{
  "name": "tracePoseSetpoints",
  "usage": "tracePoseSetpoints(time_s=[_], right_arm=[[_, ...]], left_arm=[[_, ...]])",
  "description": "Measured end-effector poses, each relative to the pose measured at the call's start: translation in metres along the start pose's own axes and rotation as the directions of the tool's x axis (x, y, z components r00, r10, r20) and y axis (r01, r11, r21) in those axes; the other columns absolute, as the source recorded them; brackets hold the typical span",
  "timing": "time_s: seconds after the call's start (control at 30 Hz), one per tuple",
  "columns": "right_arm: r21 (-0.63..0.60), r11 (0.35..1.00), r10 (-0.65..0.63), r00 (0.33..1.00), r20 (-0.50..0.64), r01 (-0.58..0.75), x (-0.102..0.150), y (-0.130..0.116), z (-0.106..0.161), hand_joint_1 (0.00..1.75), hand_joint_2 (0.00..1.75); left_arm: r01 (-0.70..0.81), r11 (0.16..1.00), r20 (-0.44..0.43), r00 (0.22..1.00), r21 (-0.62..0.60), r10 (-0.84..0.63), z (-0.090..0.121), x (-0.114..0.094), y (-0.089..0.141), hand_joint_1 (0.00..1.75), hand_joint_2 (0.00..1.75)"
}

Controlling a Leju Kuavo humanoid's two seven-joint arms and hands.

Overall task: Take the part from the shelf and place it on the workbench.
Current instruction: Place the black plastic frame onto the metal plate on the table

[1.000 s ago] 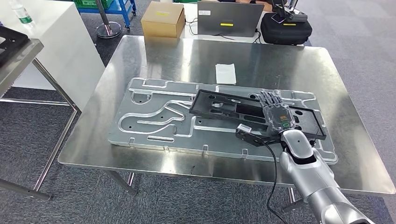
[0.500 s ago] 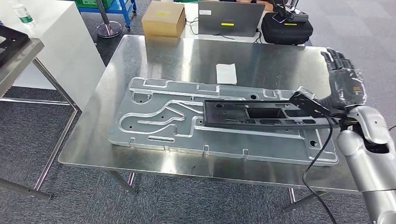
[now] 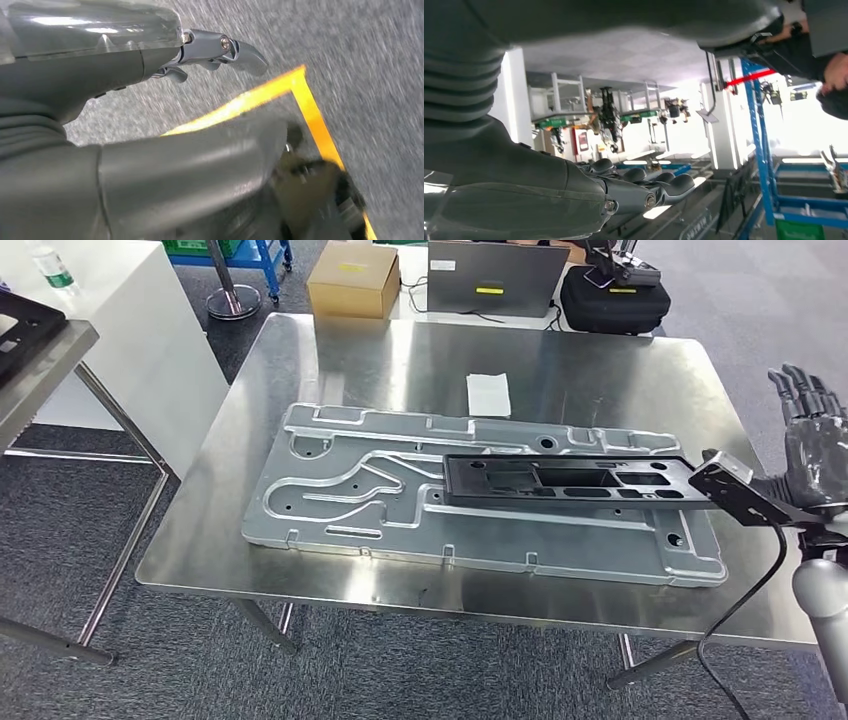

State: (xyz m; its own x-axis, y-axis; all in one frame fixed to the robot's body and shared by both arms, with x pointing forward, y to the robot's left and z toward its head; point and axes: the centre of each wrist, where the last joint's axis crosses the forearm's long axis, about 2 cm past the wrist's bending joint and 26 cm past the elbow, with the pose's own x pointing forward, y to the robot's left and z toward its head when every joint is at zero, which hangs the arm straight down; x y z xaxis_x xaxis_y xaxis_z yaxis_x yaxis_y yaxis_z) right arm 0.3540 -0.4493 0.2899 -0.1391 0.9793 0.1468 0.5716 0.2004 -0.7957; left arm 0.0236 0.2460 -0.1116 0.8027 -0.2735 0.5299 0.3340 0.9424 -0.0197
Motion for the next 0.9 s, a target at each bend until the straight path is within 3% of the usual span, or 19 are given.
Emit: tracePoseSetpoints(time_s=[0.43, 0.9], right_arm=[[-0.019, 1.000, 0.014, 1.000, -0.004, -0.014, -0.012, -0.007, 0.031, 0.00, 0.00], [0.006, 1.000, 0.028, 0.999, -0.019, -0.028, -0.019, -0.007, 0.089, 0.00, 0.00]], left_arm=[[-0.007, 1.000, -0.020, 1.000, 0.013, 0.007, 0.000, 0.001, 0.000, 0.00, 0.00], [-0.005, 1.000, -0.010, 1.000, 0.015, 0.006, -0.001, 0.002, 0.000, 0.00, 0.00]])
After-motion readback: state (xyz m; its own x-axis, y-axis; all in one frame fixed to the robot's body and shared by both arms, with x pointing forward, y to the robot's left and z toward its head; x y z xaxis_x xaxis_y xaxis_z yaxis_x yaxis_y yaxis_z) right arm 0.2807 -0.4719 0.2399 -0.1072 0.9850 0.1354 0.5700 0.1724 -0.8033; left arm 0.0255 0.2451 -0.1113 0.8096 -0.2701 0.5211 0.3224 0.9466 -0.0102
